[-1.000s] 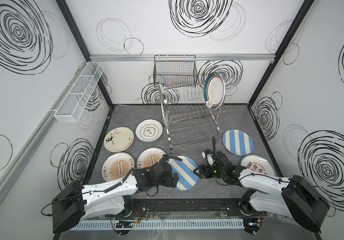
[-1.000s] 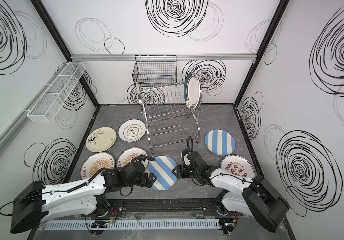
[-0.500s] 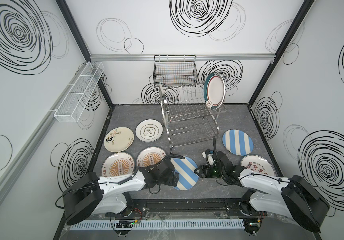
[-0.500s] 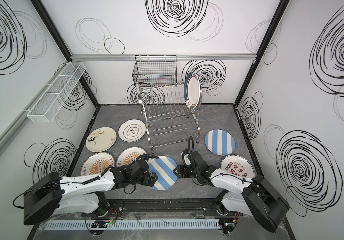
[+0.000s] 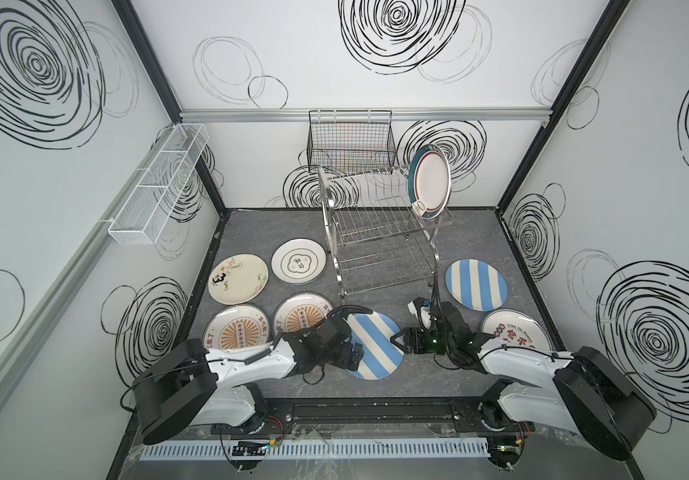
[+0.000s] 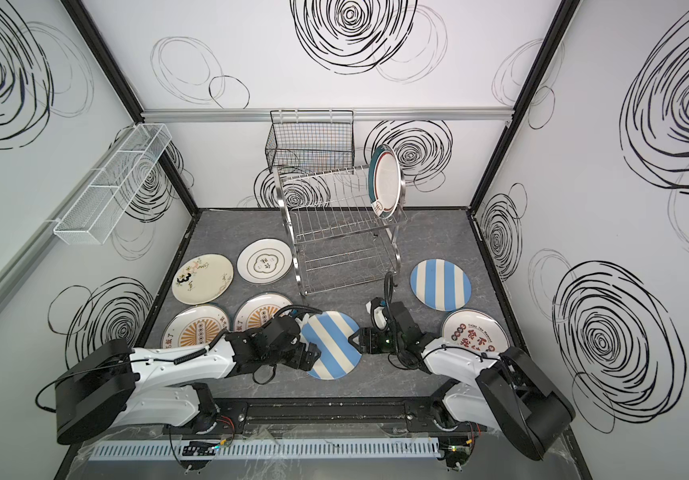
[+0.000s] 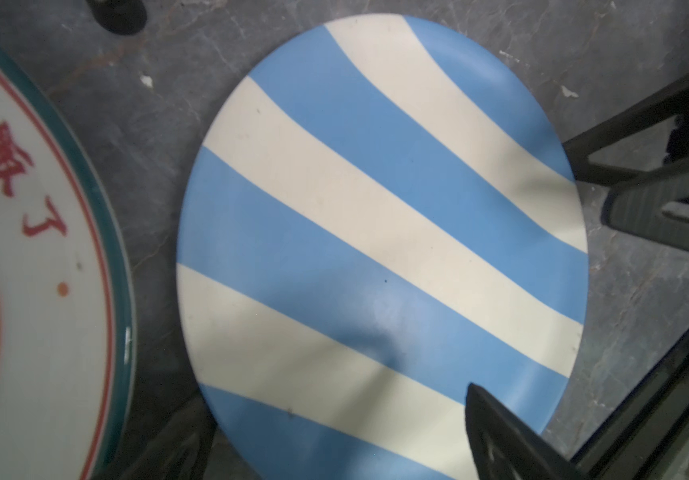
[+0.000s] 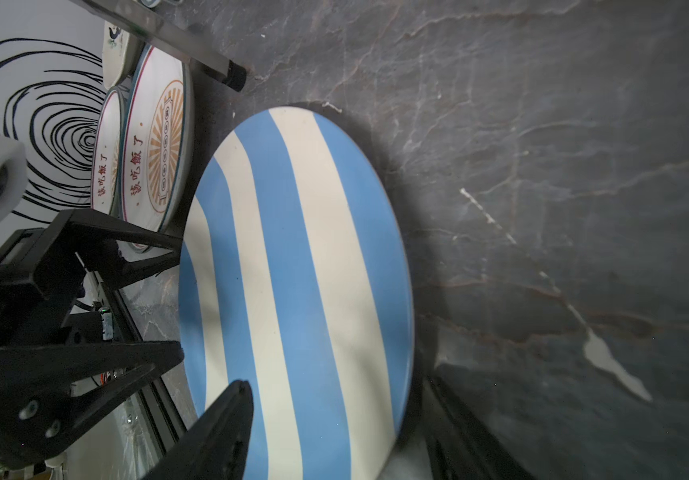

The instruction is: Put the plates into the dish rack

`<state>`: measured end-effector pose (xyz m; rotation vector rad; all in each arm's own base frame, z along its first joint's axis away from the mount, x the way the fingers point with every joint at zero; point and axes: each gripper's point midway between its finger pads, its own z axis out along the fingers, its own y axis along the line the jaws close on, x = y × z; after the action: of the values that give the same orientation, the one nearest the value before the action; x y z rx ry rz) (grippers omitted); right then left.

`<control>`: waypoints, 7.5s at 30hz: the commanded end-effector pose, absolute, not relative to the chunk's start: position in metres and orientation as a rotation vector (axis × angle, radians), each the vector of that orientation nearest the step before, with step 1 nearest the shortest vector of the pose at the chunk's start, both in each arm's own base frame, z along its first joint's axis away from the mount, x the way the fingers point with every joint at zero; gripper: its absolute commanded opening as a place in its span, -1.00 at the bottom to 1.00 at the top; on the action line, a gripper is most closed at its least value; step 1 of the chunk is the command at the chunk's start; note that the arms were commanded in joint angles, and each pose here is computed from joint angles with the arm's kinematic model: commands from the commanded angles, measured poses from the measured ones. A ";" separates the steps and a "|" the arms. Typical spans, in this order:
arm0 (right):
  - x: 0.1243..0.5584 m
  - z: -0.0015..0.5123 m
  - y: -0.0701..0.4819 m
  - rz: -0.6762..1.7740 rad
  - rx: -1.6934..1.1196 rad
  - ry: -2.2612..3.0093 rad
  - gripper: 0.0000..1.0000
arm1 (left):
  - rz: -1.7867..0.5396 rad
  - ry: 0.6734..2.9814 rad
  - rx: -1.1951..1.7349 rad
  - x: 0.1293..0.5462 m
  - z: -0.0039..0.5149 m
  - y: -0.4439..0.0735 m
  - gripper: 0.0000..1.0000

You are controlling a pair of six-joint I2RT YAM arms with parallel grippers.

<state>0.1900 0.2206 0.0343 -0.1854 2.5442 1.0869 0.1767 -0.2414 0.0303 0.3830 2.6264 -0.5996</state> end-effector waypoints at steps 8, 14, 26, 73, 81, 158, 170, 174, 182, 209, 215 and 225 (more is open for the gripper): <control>0.173 0.026 0.211 1.230 -0.123 2.544 0.27 | -0.752 2.546 0.432 0.176 0.040 -0.269 0.92; 0.173 0.043 0.213 1.338 -0.109 2.464 0.08 | -0.779 2.529 0.519 0.169 0.038 -0.285 0.92; 0.181 0.057 0.202 1.328 -0.059 2.408 -0.41 | -0.759 2.520 0.518 0.173 0.043 -0.286 0.92; 0.217 0.272 0.202 1.074 -0.401 2.086 -1.00 | -0.513 2.139 0.206 0.305 0.230 -0.139 0.92; 0.246 0.378 0.186 0.861 -0.385 1.897 -1.00 | -0.413 2.116 0.164 0.313 0.222 -0.127 0.92; 0.445 0.458 0.146 0.109 0.048 1.563 -1.00 | -0.624 2.031 0.193 0.302 0.225 -0.136 0.92; 0.446 0.436 0.142 0.085 0.058 1.600 -1.00 | -0.623 2.032 0.191 0.301 0.225 -0.136 0.92; 0.444 0.433 0.140 0.080 0.061 1.601 -1.00 | -0.618 2.028 0.190 0.301 0.226 -0.135 0.92; 0.443 0.432 0.138 0.059 0.051 1.606 -0.65 | -0.621 2.026 0.193 0.301 0.227 -0.136 0.92; 0.417 0.485 0.141 0.027 -0.011 1.590 0.19 | -0.631 2.007 0.198 0.299 0.233 -0.136 0.92; 0.400 0.511 0.141 0.028 -0.013 1.552 0.35 | -0.632 2.001 0.198 0.298 0.235 -0.136 0.92; 0.350 0.545 0.160 0.098 -0.086 1.542 0.37 | -0.637 1.991 0.199 0.297 0.238 -0.135 0.92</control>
<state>0.3764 0.1683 0.5276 -0.0773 1.5528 0.0923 0.2955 -0.1364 0.2279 0.1844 2.0413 -0.6344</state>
